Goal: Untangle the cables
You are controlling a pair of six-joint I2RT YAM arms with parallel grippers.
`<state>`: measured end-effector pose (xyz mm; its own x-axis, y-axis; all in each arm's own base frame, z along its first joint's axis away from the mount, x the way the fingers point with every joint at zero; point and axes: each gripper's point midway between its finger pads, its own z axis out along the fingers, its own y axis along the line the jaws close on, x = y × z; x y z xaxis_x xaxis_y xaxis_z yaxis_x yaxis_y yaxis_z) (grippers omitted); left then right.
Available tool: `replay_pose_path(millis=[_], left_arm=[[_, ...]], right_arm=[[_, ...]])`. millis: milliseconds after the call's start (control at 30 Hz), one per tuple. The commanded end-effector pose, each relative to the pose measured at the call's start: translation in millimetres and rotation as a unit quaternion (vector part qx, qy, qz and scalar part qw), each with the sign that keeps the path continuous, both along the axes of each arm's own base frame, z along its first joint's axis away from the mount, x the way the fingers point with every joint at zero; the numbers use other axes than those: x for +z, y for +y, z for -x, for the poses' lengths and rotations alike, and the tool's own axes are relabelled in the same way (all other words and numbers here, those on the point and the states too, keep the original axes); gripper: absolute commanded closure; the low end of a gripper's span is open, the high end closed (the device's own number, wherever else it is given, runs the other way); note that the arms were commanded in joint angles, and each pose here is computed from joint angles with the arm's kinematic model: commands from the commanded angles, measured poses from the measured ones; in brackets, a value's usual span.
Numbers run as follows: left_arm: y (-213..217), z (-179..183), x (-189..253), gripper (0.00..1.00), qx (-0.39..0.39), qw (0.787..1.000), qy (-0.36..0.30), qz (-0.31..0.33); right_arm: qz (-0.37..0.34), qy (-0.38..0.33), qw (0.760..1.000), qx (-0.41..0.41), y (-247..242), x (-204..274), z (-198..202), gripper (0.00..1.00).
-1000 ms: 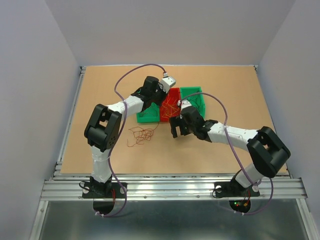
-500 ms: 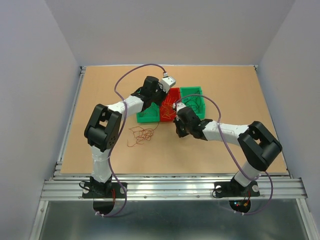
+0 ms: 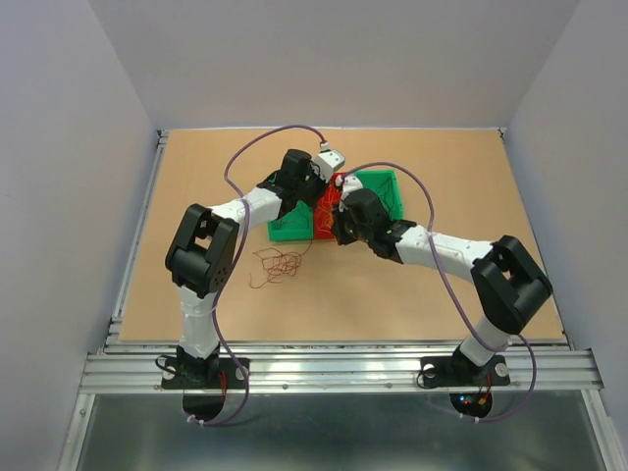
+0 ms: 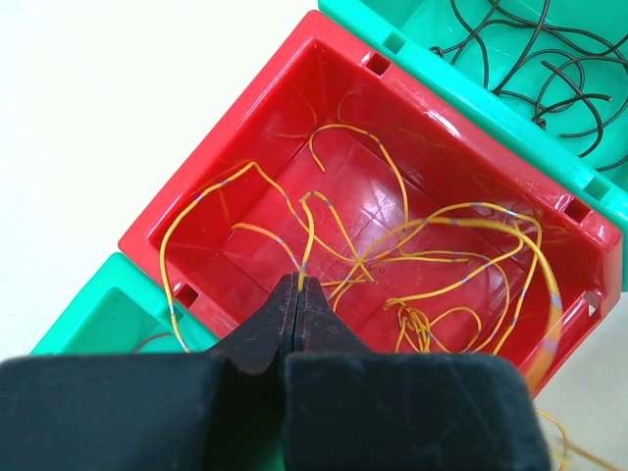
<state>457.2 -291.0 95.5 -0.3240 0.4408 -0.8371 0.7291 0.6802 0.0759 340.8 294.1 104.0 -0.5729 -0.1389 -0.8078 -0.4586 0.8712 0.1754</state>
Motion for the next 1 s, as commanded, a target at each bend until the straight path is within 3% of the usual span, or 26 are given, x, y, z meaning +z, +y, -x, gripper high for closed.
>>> replay_pose_path(millis=[0, 200, 400, 600, 767, 967], left_arm=[[0.4, -4.5, 9.2, 1.0, 0.008, 1.0, -0.009, 0.011], [-0.7, -3.3, 19.8, 1.0, 0.012, 0.999, -0.017, 0.029], [-2.5, 1.5, 25.4, 0.99, 0.007, 0.999, -0.013, 0.046], [-1.6, 6.2, 37.5, 0.65, 0.0, 0.998, -0.022, 0.061], [4.7, 9.4, 60.5, 0.61, 0.0, 0.996, -0.049, 0.08], [20.5, 20.7, 99.8, 0.47, 0.001, 0.989, -0.091, 0.114]], right_arm=[[-0.056, -0.063, 0.995, -0.058, 9.1, 52.4, -57.8, 0.99], [-0.064, -0.049, 0.99, -0.115, -9.6, 30.0, -93.8, 0.99], [-0.117, -0.052, 0.982, -0.136, -10.9, 7.2, -106.7, 0.99], [-0.122, -0.042, 0.982, -0.134, -0.8, -13.2, -117.7, 0.99], [-0.107, -0.038, 0.983, -0.145, -3.2, -28.8, -123.4, 0.99], [-0.08, -0.019, 0.983, -0.163, -8.0, -53.5, -126.1, 1.0]])
